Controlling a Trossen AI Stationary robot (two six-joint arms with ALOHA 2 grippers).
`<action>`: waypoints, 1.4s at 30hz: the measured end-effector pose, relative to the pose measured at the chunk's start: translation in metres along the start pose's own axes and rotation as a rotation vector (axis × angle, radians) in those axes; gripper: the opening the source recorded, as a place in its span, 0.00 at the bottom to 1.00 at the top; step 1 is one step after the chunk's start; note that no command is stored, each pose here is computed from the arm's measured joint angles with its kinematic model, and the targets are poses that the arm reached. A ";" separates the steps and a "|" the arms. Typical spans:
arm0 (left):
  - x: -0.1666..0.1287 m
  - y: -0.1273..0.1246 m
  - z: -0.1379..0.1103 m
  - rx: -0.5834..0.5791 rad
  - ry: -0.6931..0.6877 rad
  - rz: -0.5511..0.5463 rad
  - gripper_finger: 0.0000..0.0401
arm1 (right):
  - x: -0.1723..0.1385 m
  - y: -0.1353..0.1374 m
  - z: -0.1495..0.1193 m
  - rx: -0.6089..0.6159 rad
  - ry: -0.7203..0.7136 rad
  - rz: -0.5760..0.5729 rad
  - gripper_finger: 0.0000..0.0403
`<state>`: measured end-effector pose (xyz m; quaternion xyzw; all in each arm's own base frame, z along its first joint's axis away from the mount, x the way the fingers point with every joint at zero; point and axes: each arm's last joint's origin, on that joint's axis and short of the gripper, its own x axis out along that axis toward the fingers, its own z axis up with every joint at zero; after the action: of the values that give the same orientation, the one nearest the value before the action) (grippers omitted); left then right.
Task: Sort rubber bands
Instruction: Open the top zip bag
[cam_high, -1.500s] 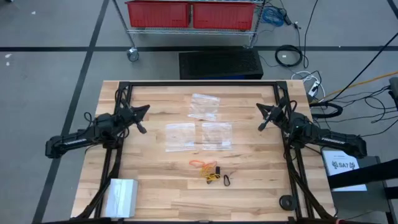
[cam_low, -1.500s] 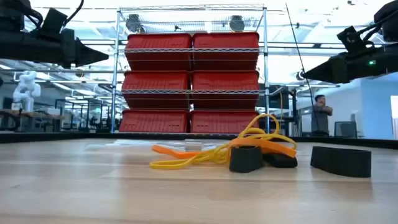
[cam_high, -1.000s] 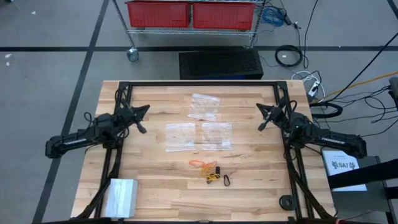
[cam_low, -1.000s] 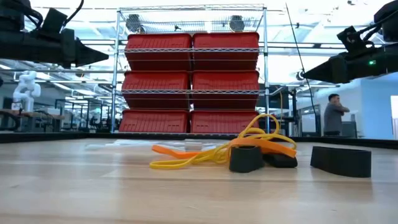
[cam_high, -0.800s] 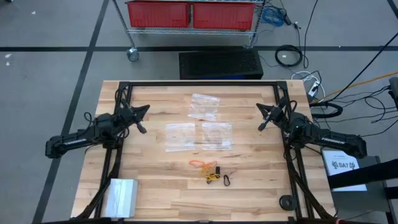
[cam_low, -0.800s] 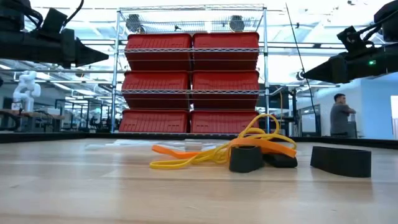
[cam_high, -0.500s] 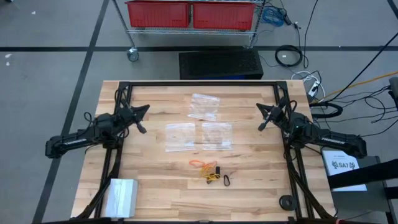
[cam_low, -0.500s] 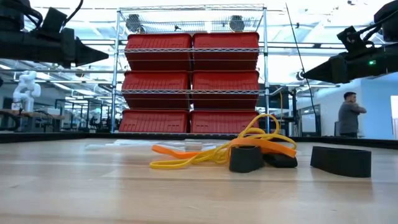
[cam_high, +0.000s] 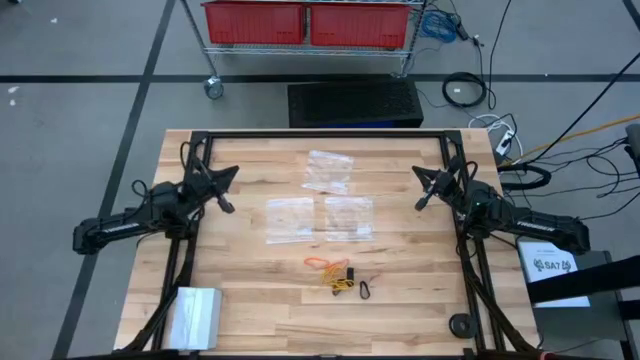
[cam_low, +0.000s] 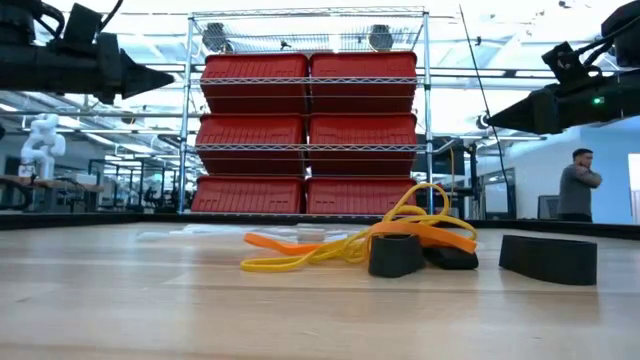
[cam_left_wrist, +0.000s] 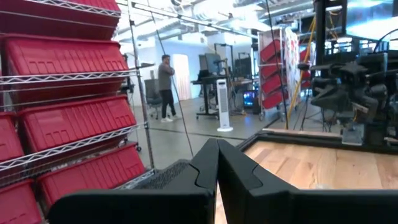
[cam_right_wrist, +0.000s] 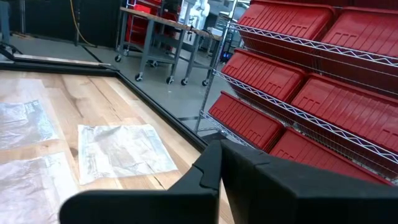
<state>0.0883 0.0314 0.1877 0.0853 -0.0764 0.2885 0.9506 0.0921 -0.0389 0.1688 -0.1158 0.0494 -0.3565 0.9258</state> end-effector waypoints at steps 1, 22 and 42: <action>0.000 0.000 0.000 0.000 -0.002 -0.005 0.03 | 0.000 0.000 0.000 0.001 0.000 0.001 0.00; 0.025 -0.022 -0.052 0.247 0.445 -0.223 0.03 | -0.001 -0.003 0.018 0.314 -0.184 0.034 0.00; 0.186 -0.057 -0.071 0.486 0.761 -0.485 0.07 | 0.014 0.012 0.000 0.320 0.038 0.141 0.06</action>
<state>0.2802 0.0989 0.1483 0.2079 0.3664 0.0797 0.9034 0.1103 -0.0399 0.1653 0.0435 0.0173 -0.2962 0.9540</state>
